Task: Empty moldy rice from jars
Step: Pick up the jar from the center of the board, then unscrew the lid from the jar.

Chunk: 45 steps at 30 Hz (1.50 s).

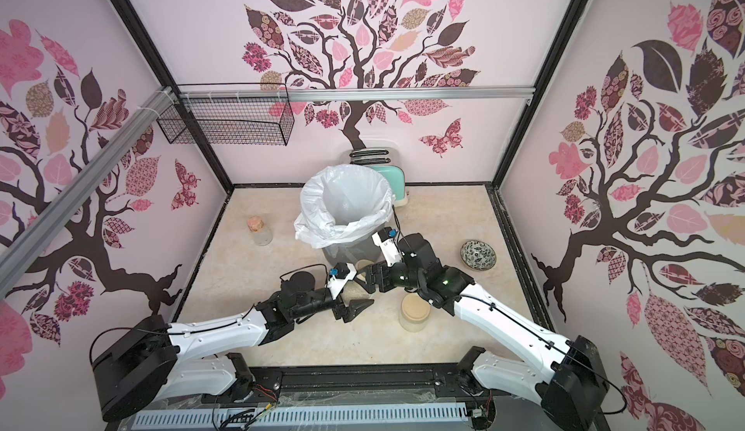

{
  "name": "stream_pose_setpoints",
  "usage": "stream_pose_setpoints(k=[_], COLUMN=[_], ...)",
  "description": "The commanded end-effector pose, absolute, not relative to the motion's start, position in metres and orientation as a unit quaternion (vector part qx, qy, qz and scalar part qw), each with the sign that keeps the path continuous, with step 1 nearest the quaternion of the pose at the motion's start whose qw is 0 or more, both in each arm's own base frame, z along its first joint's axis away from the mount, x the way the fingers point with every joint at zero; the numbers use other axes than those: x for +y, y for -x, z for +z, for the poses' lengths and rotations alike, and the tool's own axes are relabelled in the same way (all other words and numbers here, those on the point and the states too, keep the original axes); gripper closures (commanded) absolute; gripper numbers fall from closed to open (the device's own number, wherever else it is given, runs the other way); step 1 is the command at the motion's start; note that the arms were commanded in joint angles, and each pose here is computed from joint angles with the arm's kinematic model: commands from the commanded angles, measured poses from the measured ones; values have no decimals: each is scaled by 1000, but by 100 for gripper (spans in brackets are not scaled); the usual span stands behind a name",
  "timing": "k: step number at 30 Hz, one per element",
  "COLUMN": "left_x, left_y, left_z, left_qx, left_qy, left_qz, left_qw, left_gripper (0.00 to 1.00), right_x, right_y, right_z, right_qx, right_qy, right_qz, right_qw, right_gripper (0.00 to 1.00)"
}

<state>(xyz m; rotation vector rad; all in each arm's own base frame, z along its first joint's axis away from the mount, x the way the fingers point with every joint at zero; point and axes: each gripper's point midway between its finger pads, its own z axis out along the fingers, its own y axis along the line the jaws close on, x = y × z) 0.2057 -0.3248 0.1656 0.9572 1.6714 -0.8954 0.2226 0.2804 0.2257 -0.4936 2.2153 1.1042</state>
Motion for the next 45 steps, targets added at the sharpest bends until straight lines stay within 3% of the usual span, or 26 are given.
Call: stream_pose_setpoints(k=[1,7,11,32,45], left_x=[-313,-304,-300,-278,-286], left_y=[-217,-212,-210,-191,-172], left_z=[169,165,164,211,236], left_qx=[700,705,709,664,630], left_qy=[-367,-362,-362,-368,-400], left_qz=[-347,-343,-340,-345,-387], left_qw=[505,505,501,552,542], left_gripper=[22,24,25,29,30], right_x=[289,289,289,280,293], right_y=[-214,-211,-208,-195,-193], right_z=[249,248,248,275,288], right_qx=[809,811,811,795,773], right_qy=[212,222,238,307,346], right_qz=[451,446,440,426,438], right_qw=[312,307,302,304,303], right_gripper=[24,6,1,1,2])
